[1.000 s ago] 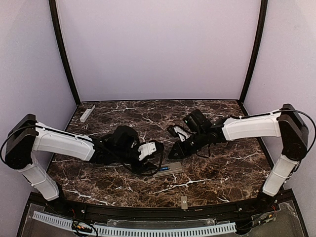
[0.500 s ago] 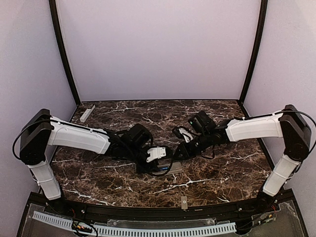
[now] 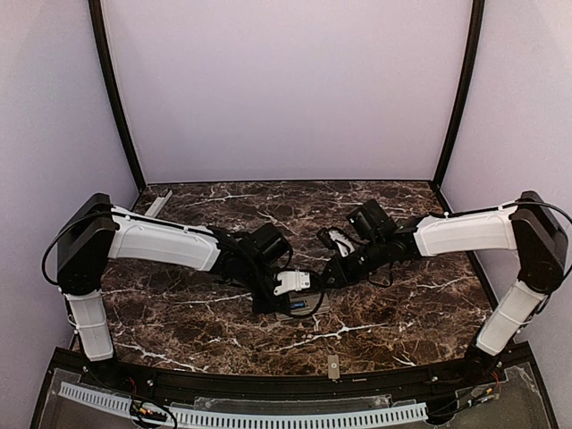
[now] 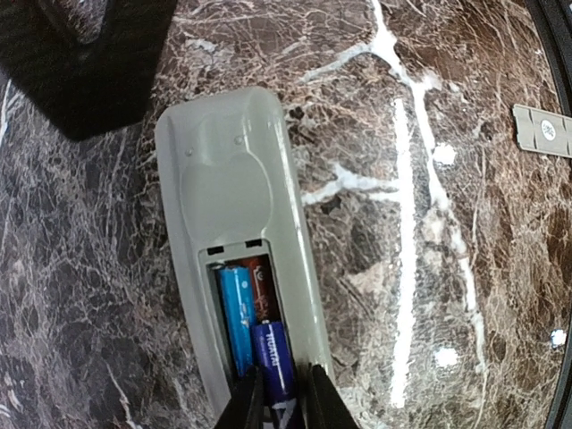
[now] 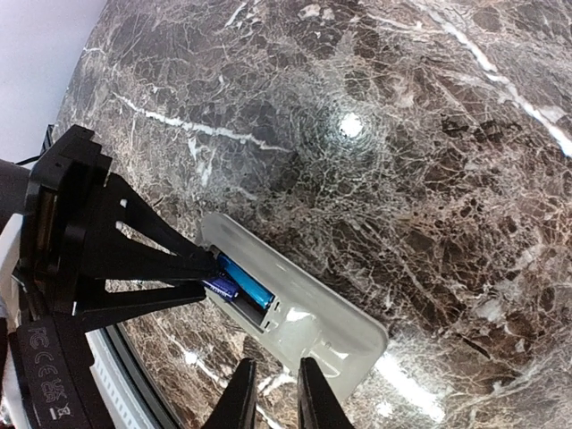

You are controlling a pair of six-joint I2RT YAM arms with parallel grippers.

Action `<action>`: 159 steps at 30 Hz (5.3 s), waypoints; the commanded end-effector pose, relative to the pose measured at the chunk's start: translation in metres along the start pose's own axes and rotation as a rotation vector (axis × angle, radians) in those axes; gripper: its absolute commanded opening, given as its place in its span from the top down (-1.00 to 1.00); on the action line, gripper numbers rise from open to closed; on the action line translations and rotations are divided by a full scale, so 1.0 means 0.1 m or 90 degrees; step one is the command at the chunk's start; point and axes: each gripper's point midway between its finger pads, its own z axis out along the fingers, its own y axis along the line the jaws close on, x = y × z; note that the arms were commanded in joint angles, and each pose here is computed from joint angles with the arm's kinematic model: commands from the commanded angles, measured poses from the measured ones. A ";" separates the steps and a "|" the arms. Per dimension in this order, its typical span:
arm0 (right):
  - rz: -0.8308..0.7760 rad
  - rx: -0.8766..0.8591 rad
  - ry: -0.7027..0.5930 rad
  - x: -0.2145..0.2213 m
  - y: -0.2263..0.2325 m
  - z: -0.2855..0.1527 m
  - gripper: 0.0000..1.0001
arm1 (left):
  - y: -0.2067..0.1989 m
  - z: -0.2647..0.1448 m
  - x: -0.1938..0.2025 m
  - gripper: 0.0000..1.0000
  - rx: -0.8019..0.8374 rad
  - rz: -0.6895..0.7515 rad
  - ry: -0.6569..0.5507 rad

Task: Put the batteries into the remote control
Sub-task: Pick up the battery from the battery compartment, then pass from the left arm to the right, then place the battery in the battery compartment, then adjust the remote control without the battery cover at the center of the board.

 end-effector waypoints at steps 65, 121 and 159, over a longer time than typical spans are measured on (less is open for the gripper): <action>0.053 -0.151 -0.065 0.01 0.44 0.07 1.00 | 0.26 -1.00 0.02 -0.97 -0.357 -0.080 -0.305; -0.018 0.049 -0.007 0.26 0.33 0.26 0.25 | -0.04 0.00 0.16 -0.93 -0.188 0.058 -0.218; 0.070 0.036 -0.073 0.33 -0.17 -0.37 0.20 | 0.00 0.45 0.15 0.06 0.024 -0.063 -0.134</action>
